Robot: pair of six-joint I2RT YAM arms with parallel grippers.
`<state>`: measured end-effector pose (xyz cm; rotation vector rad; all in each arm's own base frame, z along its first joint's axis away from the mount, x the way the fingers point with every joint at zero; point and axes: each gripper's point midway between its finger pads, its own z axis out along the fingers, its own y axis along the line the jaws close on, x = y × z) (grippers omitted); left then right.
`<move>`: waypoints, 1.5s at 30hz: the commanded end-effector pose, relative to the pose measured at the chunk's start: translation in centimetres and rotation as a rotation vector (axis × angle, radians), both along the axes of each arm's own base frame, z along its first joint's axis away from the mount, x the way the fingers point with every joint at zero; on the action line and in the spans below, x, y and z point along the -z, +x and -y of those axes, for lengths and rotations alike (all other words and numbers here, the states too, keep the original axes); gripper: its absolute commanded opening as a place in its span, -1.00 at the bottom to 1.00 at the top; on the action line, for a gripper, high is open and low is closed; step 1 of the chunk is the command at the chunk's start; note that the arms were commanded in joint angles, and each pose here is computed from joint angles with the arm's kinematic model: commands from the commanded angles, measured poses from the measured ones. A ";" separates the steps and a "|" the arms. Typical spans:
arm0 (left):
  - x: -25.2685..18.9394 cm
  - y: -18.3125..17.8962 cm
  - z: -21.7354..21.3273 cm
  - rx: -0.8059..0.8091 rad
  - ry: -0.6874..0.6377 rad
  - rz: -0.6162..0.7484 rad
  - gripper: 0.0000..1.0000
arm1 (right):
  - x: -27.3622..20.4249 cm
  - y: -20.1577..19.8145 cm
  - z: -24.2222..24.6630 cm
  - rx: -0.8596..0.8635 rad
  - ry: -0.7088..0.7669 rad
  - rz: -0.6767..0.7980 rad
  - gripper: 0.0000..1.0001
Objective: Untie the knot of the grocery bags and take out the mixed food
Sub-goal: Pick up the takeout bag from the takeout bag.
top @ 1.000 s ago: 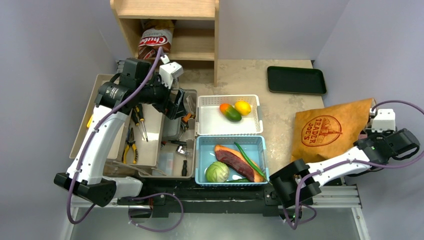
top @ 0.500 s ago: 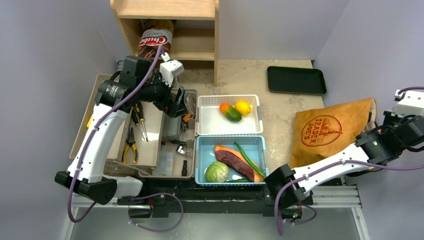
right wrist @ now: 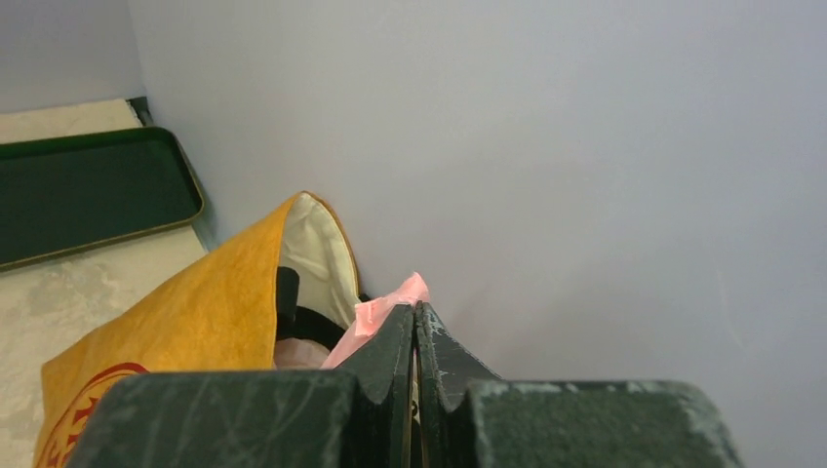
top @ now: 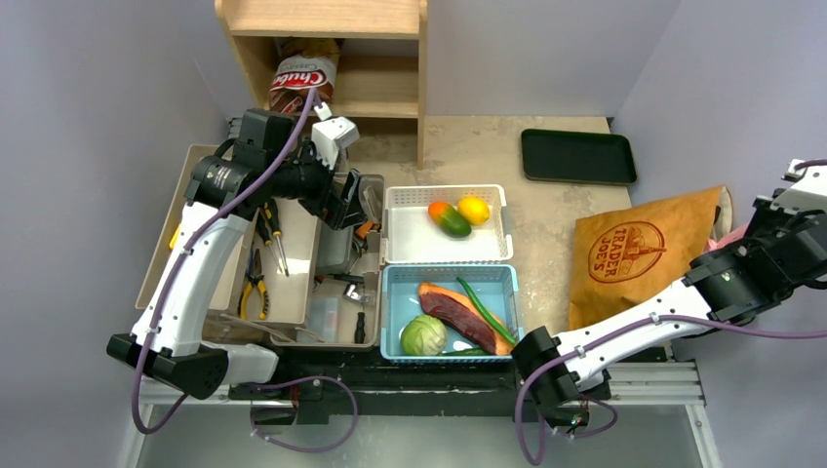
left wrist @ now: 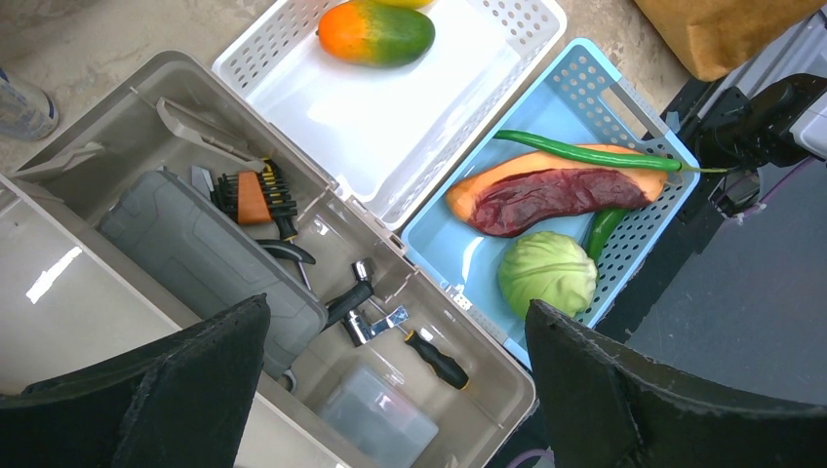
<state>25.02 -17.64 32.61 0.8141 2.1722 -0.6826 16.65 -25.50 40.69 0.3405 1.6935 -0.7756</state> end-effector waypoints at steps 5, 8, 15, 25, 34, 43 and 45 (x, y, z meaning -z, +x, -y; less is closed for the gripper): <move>-1.4 0.3 0.7 0.036 -0.029 0.045 1.00 | -8.4 0.3 -2.4 -0.050 -0.144 0.148 -1.00; -1.4 0.3 0.8 0.036 -0.030 0.041 1.00 | -11.1 0.5 -3.3 -0.068 -0.168 0.214 -1.00; -1.6 0.2 0.6 0.027 -0.028 0.049 1.00 | -7.5 -0.5 -0.9 0.019 -0.011 0.045 -0.76; -1.4 0.0 1.1 0.047 -0.049 0.020 1.00 | 6.6 -3.1 -3.7 0.110 0.445 -0.175 0.33; -1.4 0.0 1.4 0.062 -0.052 0.001 1.00 | 7.2 -3.2 -1.3 0.262 0.542 -0.050 0.40; -1.3 0.3 2.0 0.070 -0.077 -0.014 1.00 | 6.4 -5.6 2.7 0.492 0.465 -0.007 0.26; -1.3 0.3 2.1 0.073 -0.078 -0.014 1.00 | 6.3 -5.7 3.1 0.506 0.463 -0.001 0.21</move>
